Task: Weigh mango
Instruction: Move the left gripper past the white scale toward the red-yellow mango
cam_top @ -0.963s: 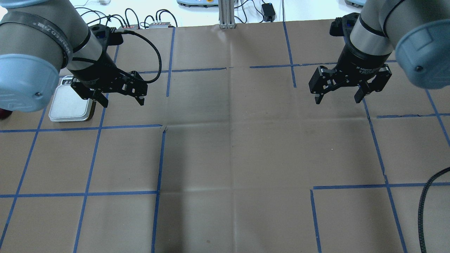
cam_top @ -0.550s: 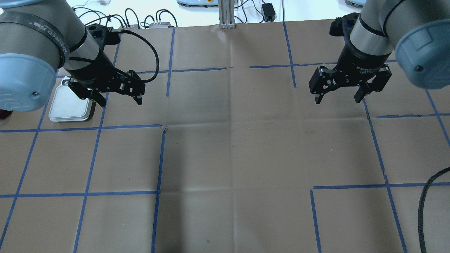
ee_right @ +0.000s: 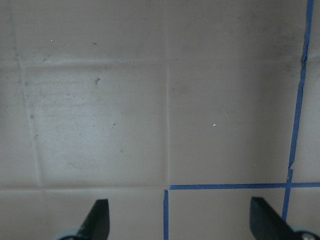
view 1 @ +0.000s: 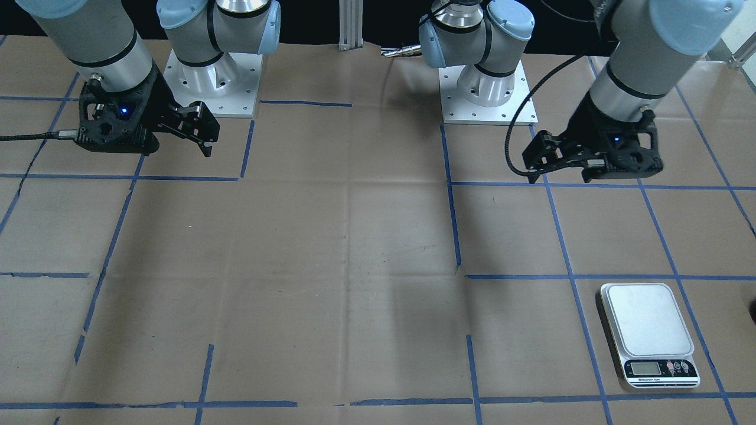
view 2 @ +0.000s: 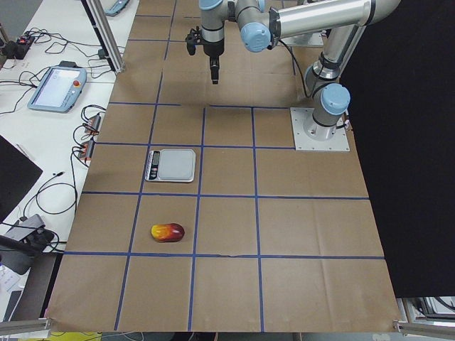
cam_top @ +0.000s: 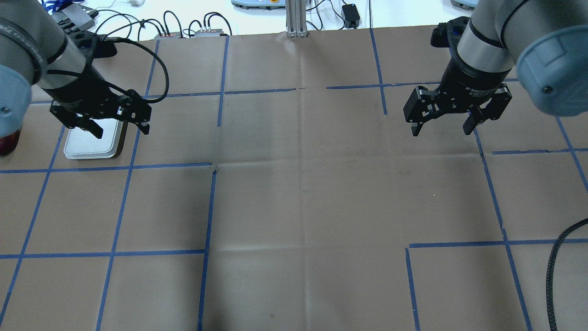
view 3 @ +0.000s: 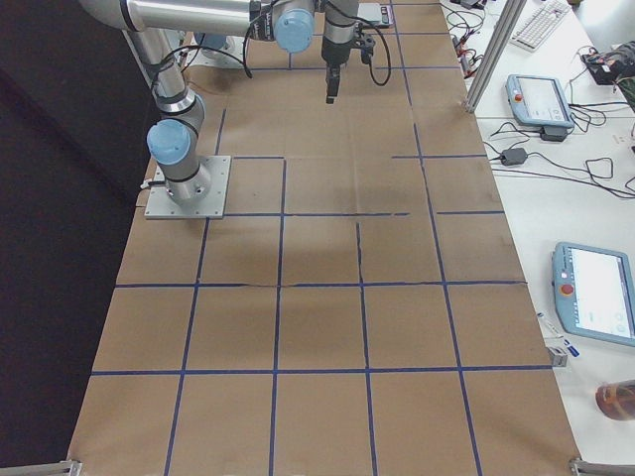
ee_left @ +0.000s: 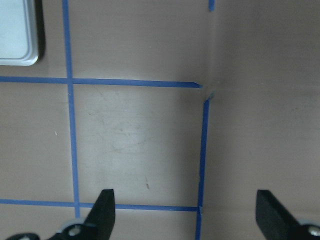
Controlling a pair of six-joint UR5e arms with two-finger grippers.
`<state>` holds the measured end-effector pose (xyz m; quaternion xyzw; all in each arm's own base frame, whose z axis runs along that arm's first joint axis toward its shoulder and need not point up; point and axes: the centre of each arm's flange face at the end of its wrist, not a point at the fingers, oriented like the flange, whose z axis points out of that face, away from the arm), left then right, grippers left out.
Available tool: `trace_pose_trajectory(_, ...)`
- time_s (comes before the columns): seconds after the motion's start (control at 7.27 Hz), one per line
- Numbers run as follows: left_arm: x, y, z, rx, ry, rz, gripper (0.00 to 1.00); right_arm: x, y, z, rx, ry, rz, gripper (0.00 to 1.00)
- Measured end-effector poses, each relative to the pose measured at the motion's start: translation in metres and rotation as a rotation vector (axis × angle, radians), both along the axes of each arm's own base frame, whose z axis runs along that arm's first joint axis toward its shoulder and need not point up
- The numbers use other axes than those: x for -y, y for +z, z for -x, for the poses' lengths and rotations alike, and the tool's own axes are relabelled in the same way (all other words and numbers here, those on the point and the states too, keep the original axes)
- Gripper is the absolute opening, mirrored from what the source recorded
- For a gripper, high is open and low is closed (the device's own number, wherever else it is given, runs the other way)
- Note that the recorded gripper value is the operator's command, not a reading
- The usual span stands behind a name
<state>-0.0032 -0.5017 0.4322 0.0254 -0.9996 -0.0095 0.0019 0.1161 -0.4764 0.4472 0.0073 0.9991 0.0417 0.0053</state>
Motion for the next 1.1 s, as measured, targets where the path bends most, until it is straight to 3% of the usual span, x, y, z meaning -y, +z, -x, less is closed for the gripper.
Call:
trace_pose_trajectory(0.28, 0.015, -0.016, -0.098, 0.026, -0.006, 0.045, 1.0, 0.0, 0.0, 0.0, 0.0, 0.0, 0.0, 1.0)
trace_pose_trajectory(0.69, 0.047, -0.08, -0.254, 0.053, 0.022, 0.069, 1.0, 0.0, 0.0, 0.0, 0.0, 0.0, 0.0, 1.0)
trace_pose_trajectory(1.1, 0.101, -0.131, -0.38, 0.078, 0.054, 0.093, 1.0, 0.0, 0.0, 0.0, 0.0, 0.0, 0.0, 1.0)
